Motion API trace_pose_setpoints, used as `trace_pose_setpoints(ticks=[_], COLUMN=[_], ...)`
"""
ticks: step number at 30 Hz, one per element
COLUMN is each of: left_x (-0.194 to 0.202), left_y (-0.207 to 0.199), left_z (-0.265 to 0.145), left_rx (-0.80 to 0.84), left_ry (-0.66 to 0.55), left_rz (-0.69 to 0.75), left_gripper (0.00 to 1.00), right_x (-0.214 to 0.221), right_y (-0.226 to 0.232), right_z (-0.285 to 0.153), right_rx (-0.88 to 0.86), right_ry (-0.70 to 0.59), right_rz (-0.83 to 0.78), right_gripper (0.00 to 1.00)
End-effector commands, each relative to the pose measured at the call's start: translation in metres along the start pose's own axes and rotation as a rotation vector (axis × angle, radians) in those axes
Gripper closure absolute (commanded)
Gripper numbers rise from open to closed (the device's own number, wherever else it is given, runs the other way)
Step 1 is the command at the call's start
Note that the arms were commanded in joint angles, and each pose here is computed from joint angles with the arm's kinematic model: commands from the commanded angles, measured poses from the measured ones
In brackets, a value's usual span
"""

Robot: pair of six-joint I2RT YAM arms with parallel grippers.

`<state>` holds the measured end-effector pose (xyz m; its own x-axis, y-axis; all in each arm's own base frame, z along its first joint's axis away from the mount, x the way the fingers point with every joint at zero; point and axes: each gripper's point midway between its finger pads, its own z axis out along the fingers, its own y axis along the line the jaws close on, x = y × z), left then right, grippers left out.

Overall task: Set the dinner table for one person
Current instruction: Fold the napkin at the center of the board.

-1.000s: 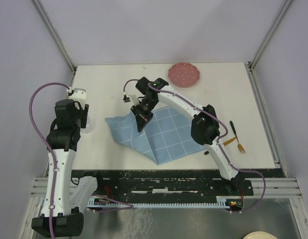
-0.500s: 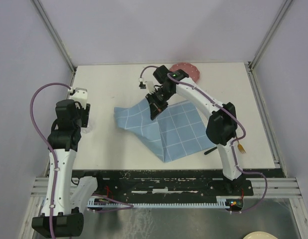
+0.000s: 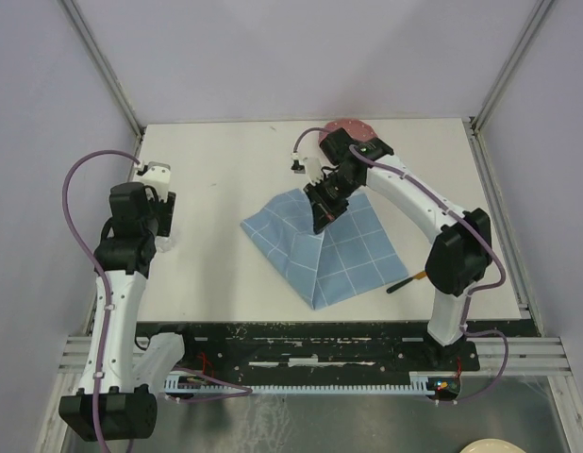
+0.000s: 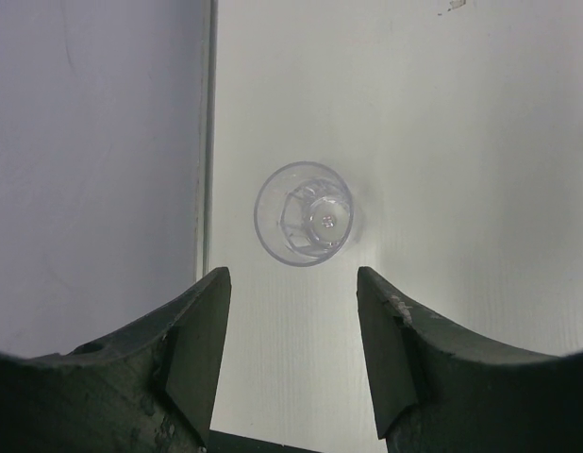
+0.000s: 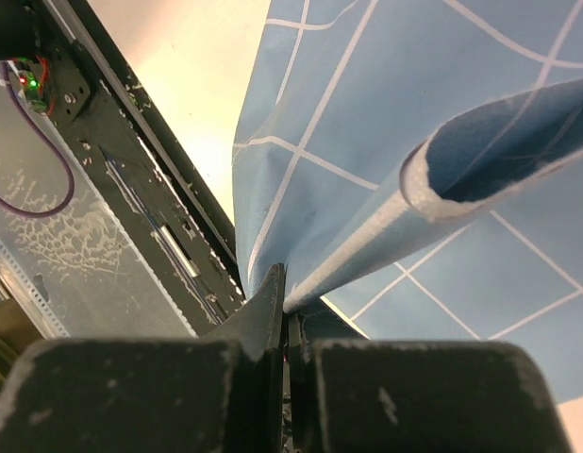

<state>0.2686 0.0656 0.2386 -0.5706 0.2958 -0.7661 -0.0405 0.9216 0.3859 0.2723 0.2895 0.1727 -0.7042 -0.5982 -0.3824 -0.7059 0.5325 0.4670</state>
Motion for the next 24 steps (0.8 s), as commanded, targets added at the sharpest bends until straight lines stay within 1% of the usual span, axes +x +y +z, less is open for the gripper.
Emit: trace_pose_setpoints(ticks=[1,9,12,18,24], left_x=[-0.022,-0.026,-0.026,-0.028,-0.029], left_y=[0.002,-0.003,-0.003,-0.005,-0.006], left_z=[0.003,0.008,0.010,0.011,0.013], left_rx=[0.007,0.032,0.033,0.046,0.053], left_ry=[-0.078,-0.082,-0.083,-0.086,-0.084], left_rz=[-0.022,-0.022,-0.017,-0.012,-0.007], left_gripper=[0.37,0.37,0.37,0.37,0.37], right_x=[0.004,0.032,0.042,0.051,0.064], right_y=[0.005,-0.008,-0.020,-0.043,-0.066], right_z=[-0.028,-0.043,-0.047,-0.054,-0.066], right_rx=[0.057,0.148,0.207,0.258,0.291], right_ry=[-0.062,-0.055,-0.052,-0.063,-0.036], right_rz=[-0.058,-0.027,-0.015,0.046,0.145], right_gripper=[0.98,0.98,0.98,0.98,0.99])
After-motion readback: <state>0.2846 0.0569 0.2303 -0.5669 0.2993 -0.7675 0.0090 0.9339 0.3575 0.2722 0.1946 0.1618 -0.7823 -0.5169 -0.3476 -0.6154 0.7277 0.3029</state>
